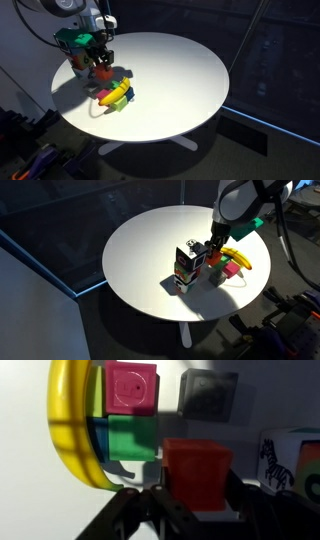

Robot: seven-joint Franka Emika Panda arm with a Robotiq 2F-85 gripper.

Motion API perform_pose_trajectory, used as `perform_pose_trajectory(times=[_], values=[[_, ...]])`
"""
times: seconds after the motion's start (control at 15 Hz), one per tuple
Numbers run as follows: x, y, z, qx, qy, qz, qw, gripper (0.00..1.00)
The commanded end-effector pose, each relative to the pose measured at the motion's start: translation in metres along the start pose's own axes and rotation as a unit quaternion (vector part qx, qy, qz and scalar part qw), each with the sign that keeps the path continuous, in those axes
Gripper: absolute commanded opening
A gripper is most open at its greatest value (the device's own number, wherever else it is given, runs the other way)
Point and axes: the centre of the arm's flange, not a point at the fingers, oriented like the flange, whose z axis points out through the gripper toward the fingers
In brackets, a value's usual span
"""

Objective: Put the orange block on the table

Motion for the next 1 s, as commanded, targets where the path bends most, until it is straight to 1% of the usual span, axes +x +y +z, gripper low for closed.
perform_pose_trajectory(times=[0.0,0.6,0.93], values=[[0.001,-0.010,0.001,0.006,-0.005,0.005,1.0000,0.29],[0.002,-0.018,0.031,0.008,-0.016,0.000,0.9998,0.29],[0.009,-0.017,0.041,0.007,-0.015,0.001,0.9999,0.29]])
